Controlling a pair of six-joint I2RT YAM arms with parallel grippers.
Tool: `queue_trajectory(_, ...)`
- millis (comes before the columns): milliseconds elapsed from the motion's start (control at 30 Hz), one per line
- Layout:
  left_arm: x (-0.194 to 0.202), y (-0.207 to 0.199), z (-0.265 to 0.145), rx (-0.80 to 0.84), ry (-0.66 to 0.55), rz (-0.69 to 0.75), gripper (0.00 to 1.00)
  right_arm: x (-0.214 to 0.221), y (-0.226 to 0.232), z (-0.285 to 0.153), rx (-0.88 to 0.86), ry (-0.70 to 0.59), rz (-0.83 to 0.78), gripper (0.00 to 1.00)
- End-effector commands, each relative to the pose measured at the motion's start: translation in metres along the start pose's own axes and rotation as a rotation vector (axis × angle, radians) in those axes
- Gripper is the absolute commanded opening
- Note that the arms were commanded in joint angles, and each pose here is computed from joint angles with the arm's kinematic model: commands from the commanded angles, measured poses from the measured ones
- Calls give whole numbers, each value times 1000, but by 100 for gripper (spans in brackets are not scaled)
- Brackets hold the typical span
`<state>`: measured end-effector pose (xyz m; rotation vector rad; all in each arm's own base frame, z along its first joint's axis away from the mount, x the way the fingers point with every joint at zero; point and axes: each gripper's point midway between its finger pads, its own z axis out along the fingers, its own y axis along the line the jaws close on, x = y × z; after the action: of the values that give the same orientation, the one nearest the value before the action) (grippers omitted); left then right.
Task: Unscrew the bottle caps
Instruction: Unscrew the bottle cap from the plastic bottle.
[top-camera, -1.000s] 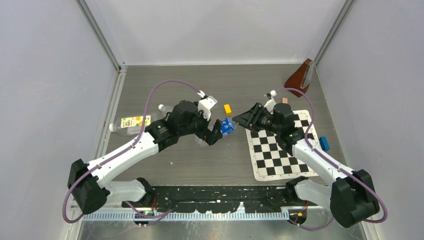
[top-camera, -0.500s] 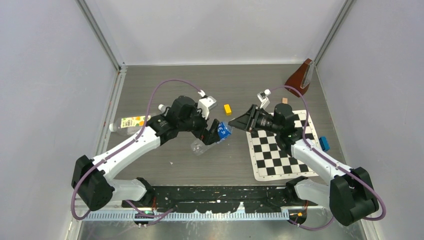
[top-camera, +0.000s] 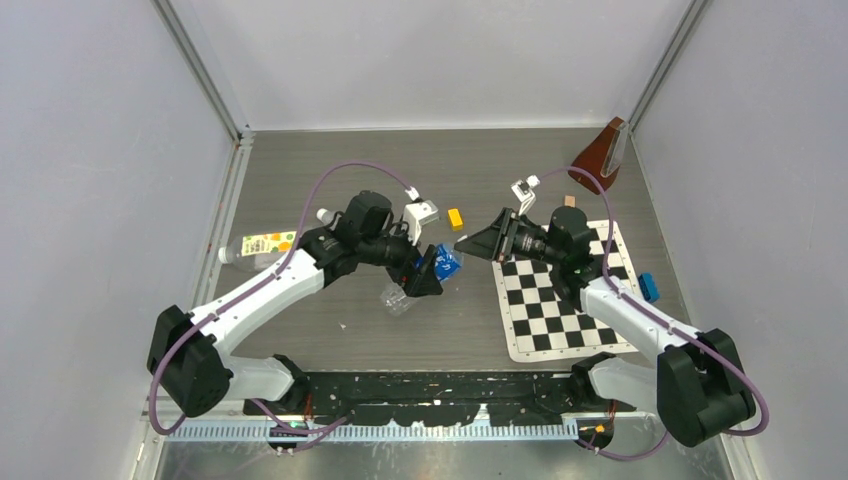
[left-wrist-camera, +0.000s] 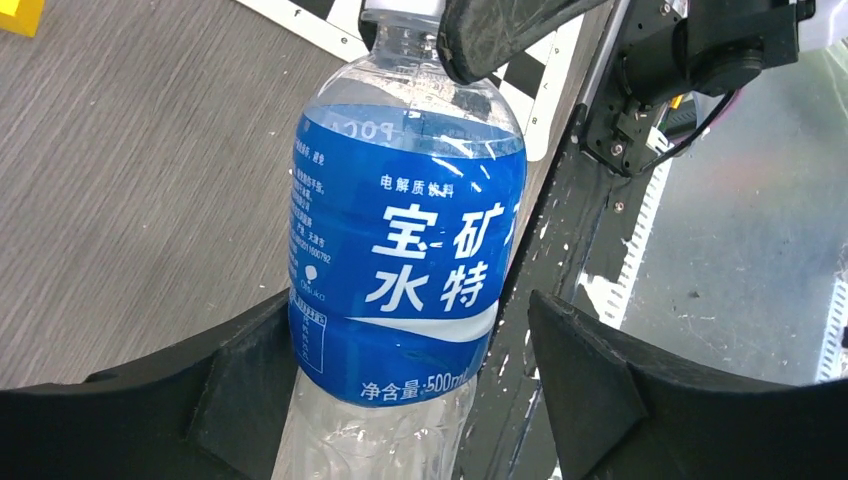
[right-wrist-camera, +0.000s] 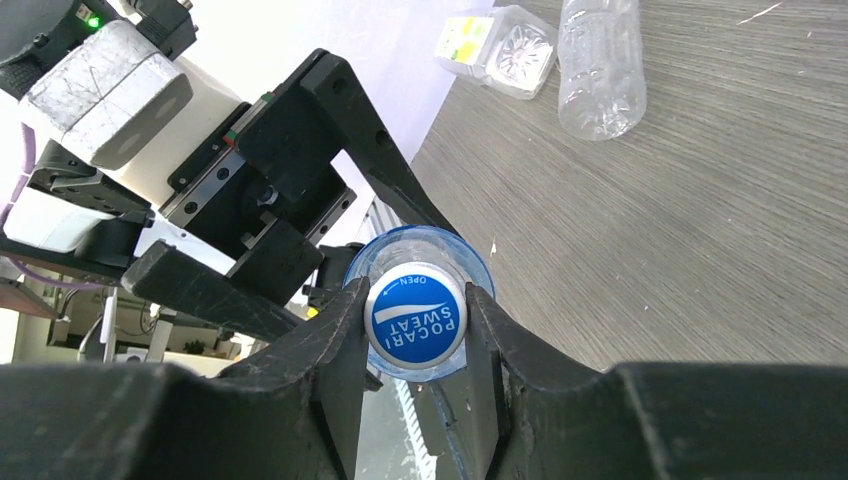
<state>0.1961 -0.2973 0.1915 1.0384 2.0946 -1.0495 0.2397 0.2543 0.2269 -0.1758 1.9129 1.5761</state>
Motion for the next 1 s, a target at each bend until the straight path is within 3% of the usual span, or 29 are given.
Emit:
queue_trajectory(0,-4,-10,-8,41,-18,46,79,-7,14,3,-77,-20,-49,1)
queue_trajectory(133,5,-1,-7,-2,36,30,70,-8,17,4,-101,-32,-33,1)
queue_trajectory(367,6,9,-5,-51,36,26,76,-5,13,4,-96,-30,0,1)
queue_trajectory(633,-1,20,-5,-115,-1,41,40,0,8,4,-71,-12,39,4)
queue_trajectory(767,-4,28,-11,-177,-40,107,32,1,3,5,-23,11,86,24)
queue_trajectory(867,-4,33,-15,-231,-73,253,28,-1,2,4,17,25,101,54)
queue_trajectory(967,-2,39,-18,-298,-72,403,24,-3,1,0,93,38,115,70)
